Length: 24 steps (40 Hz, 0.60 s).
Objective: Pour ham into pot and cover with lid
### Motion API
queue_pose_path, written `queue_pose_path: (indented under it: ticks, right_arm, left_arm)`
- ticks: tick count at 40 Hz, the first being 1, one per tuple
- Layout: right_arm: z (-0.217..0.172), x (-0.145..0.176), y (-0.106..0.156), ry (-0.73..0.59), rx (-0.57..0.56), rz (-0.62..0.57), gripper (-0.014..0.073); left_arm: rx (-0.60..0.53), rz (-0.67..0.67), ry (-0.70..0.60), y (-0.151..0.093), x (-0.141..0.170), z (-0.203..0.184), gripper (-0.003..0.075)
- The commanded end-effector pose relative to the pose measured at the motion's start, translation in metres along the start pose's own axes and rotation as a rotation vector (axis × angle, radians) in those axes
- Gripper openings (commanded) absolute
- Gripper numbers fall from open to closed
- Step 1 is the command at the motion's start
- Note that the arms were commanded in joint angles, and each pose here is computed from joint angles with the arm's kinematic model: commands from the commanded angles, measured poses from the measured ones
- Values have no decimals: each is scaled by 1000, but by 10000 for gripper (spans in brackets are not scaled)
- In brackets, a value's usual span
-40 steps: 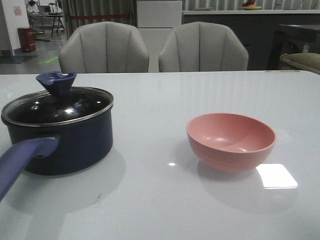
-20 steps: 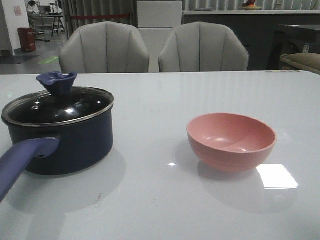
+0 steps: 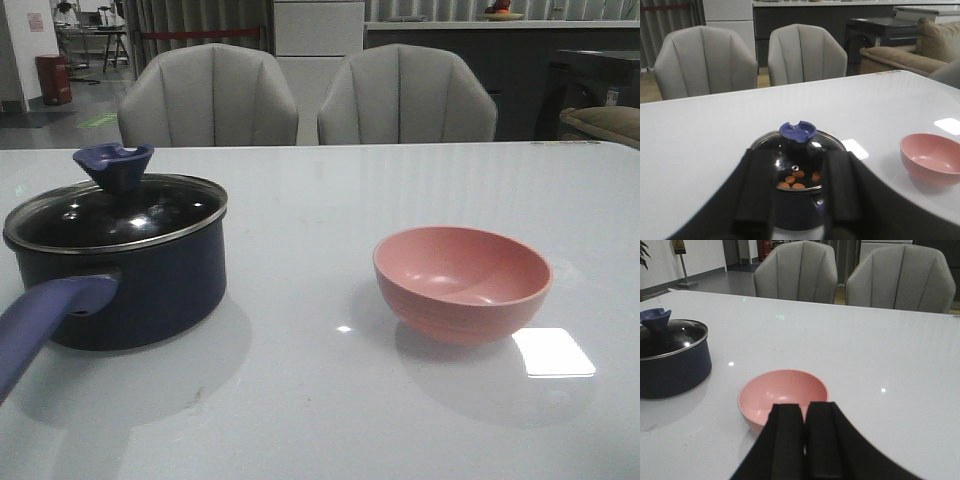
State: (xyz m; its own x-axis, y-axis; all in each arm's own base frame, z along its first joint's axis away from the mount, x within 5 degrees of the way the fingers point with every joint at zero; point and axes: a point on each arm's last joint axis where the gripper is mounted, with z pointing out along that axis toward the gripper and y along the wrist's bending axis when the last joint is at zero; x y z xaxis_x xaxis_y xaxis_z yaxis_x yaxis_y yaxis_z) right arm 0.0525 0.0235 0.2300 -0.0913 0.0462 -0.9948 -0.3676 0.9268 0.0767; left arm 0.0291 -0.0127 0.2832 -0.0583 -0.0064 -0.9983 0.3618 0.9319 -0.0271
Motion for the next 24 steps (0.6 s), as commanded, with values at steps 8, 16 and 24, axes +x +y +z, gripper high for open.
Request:
queue_pose_path:
  ticks: [8, 16, 24]
  right_arm:
    - [-2, -17, -1, -99, 17, -11, 148]
    - [-2, -17, -1, -99, 17, -11, 148]
    - [-2, -17, -1, -99, 17, -11, 148]
  left_arm:
    - [4, -6, -94, 0, -15, -2, 120]
    - [4, -6, -94, 0, -15, -2, 120]
    - [4, -6, -94, 0, -14, -2, 120]
